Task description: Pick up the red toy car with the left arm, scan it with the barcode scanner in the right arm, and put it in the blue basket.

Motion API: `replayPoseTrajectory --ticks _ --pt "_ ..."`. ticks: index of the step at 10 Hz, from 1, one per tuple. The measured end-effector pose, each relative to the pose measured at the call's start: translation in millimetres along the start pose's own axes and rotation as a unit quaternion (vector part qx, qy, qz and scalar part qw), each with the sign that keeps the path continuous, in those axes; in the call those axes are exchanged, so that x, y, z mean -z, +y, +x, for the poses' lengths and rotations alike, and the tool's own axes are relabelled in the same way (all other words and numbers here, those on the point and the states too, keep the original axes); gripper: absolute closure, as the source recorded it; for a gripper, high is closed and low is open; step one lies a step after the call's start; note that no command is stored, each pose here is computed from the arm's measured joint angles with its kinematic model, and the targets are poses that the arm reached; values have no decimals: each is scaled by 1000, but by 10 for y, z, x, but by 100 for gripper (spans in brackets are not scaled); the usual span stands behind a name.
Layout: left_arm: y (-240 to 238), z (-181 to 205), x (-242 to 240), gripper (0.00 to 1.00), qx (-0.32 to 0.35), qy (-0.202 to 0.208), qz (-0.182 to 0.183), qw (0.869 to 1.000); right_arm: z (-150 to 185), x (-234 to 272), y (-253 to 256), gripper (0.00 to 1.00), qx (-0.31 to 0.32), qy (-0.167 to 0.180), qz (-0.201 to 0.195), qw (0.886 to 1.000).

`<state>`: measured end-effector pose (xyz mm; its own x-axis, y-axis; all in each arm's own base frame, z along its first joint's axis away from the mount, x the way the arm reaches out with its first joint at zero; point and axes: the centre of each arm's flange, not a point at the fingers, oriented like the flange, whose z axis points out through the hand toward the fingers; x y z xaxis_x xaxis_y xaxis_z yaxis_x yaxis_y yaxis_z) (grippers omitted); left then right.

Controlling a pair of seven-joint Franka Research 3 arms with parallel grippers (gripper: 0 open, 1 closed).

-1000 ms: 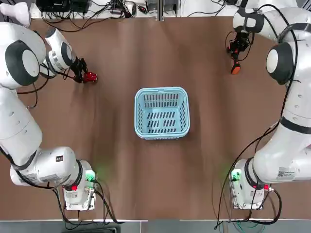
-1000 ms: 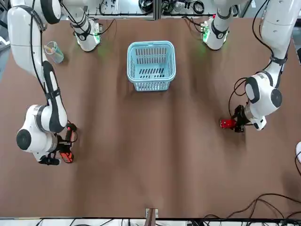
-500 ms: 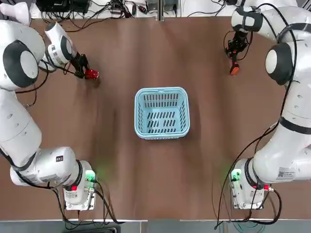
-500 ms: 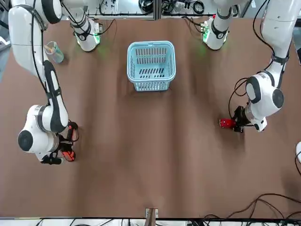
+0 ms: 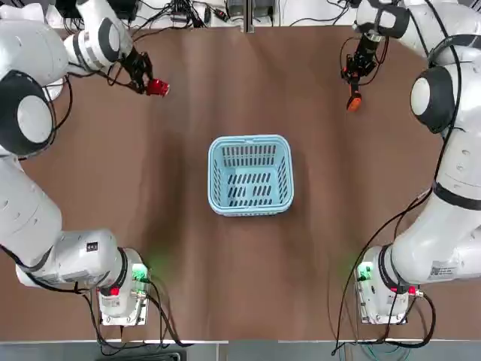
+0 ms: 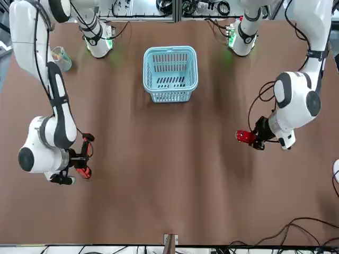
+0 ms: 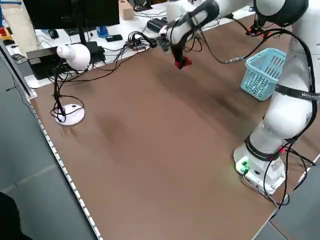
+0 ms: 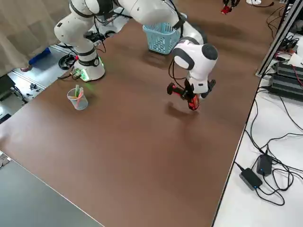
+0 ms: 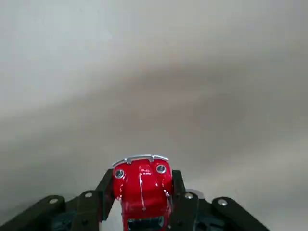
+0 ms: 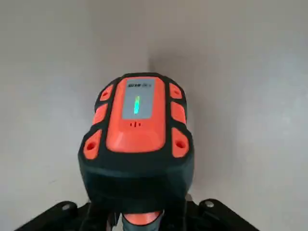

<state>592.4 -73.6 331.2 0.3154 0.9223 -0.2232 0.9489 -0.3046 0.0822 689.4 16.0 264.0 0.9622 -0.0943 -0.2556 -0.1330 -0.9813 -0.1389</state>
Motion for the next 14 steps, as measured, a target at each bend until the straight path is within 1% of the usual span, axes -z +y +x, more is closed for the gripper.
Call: replayPoseTrajectory --ticks 2,3,4,5,6,7,10,11,12,13,14 --pt "283 -661 338 50 6 0 5 1000 -198 336 -375 63 14 -35 57 998" --pt "416 -1039 490 50 13 6 2 1000 -346 486 -593 63 26 -58 89 994" --pt "513 -1451 614 50 18 10 -3 1000 -494 615 -759 63 39 -85 123 988" --pt "576 -1849 729 50 22 12 -9 1000 -643 765 -905 63 57 -117 162 978" --pt "616 -2183 858 50 27 12 -16 999 -778 923 -1037 63 74 -147 200 966" --pt "638 -2433 990 50 31 8 -20 999 -878 1062 -1153 63 89 -168 232 954" --pt "651 -3033 1146 50 31 -4 -28 999 -1061 1191 -1549 63 122 -201 298 925" --pt "647 -3209 1151 50 29 -8 -30 999 -1137 1224 -1676 63 134 -218 323 911" --pt "635 -3352 1120 50 25 -11 -28 999 -1197 1286 -1767 63 141 -232 353 895" --pt "614 -3486 1031 50 21 -11 -21 999 -1234 1338 -1843 63 140 -242 374 884" --pt "597 -3610 907 50 18 -8 -14 1000 -1276 1375 -1964 63 136 -251 386 877"
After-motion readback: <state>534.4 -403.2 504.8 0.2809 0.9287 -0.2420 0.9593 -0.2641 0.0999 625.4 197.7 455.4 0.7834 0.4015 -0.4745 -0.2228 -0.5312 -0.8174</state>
